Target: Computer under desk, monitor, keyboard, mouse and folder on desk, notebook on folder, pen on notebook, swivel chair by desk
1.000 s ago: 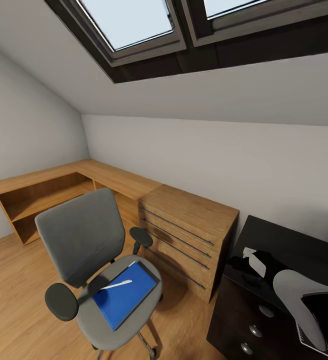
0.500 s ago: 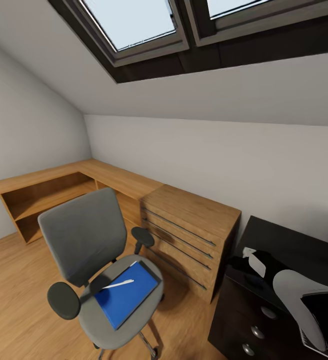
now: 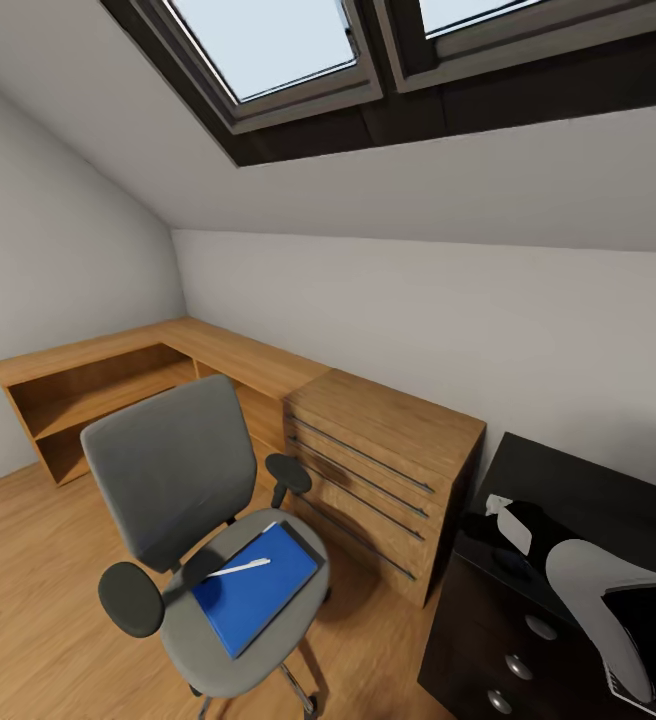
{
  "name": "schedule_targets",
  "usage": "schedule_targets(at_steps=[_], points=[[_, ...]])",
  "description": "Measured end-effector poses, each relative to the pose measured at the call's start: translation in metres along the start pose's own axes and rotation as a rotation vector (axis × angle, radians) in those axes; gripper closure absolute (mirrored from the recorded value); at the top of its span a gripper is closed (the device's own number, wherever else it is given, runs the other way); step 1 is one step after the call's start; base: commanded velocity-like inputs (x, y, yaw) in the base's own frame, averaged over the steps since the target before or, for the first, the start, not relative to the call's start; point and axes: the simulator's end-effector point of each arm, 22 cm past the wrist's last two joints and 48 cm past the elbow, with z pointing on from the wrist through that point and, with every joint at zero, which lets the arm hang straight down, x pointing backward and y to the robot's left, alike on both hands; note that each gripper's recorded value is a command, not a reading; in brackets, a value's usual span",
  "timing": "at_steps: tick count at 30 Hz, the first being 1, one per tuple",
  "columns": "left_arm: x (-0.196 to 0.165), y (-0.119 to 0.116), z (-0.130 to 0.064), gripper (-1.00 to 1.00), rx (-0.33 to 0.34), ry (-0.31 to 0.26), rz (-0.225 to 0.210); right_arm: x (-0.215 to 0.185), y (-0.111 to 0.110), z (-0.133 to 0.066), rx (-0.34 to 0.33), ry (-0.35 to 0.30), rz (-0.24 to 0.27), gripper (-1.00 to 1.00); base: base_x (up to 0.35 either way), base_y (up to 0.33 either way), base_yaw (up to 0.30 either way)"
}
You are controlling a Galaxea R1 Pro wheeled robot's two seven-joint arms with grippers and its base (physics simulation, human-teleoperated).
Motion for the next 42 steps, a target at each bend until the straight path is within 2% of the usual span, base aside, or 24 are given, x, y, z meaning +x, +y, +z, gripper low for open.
schedule_targets(at_steps=[19, 42], points=[[-0.0001, -0.0005, 0.0001, -1.00, 0.001, 0.000, 0.000, 0.0001, 0.0003, 0.0001, 0.000, 0.000, 0.000, -1.00, -0.070, -0.072, 0.001], [0.0005, -0.0004, -0.0001, -1.00, 0.001, 0.001, 0.000, -0.0018, 0.0030, 0.0005, -0.003, -0.013, -0.013, -1.00, -0.005, -0.006, 0.000]])
